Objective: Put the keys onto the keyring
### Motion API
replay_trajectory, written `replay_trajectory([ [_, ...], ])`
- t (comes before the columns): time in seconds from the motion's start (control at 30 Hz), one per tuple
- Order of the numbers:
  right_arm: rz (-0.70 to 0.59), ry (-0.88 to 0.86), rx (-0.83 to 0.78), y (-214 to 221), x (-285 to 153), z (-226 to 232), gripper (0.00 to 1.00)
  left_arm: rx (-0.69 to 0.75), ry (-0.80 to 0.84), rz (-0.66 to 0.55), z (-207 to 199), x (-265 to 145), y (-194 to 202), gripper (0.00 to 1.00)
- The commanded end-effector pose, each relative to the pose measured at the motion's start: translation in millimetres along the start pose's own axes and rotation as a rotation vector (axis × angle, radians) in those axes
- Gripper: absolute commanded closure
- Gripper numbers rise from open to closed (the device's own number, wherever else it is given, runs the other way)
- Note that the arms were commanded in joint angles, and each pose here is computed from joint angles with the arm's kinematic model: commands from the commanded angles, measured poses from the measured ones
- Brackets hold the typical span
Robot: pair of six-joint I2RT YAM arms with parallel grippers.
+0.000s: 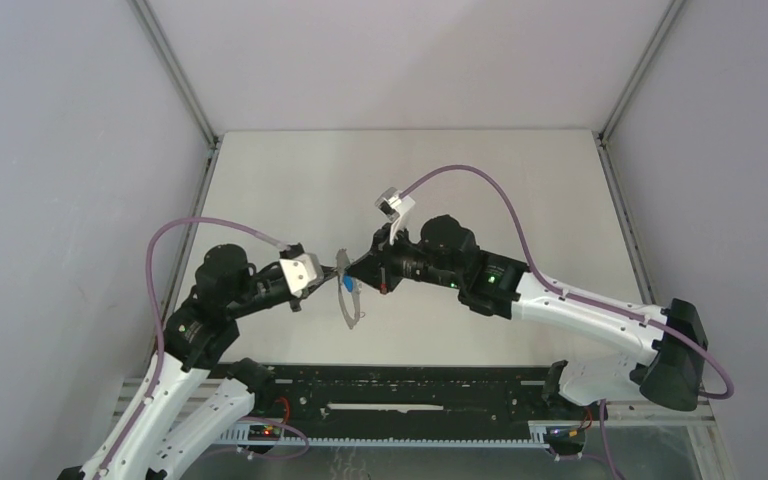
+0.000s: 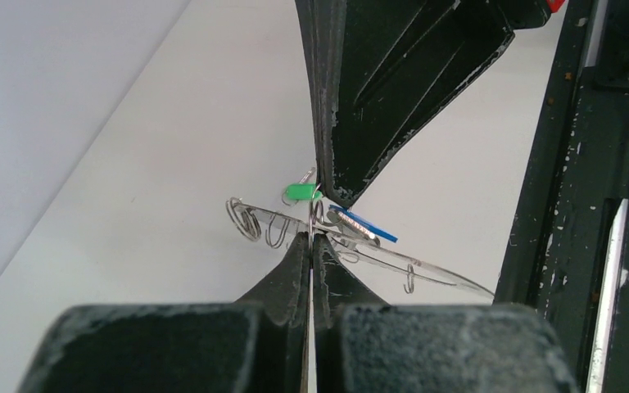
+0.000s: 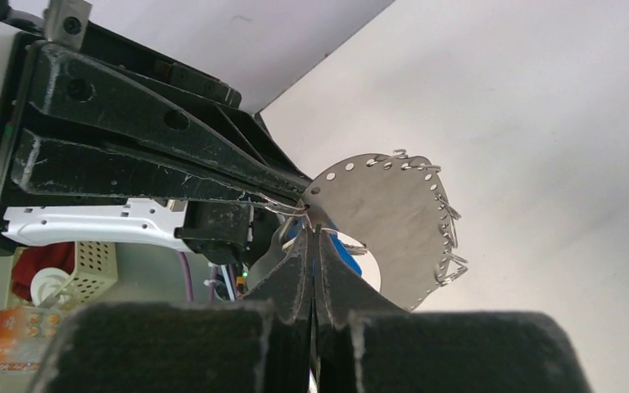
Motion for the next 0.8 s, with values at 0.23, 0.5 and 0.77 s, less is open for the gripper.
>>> replay_trajectory([
  [0.23, -0.099, -0.092, 0.045, -27.0, -14.8, 11.4, 1.00, -0.051, -0.011, -0.102, 3.0, 2.8, -22.1, 1.00],
  [0.5, -0.054, -0.146, 0.063, -23.0, -13.2, 15.5, 0.99, -0.066, -0.010, -0.149, 4.4, 2.4, -33.6, 1.00],
  [0.77, -0.063, -0.190, -0.006, -34.5, -31.0, 20.9, 0.75, -0.078, 0.029, -0.186, -1.4, 0.9, -42.4, 1.00],
])
Point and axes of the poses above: each gripper's point midway between its finger pads, its own x axis out along the fingers, its own z axis along the line the jaws close on, y = z × x, the point moved 1 cm from there along -x, back along the fingers, and after that the axes turned 14 degrees about x, right-handed, at the moved point
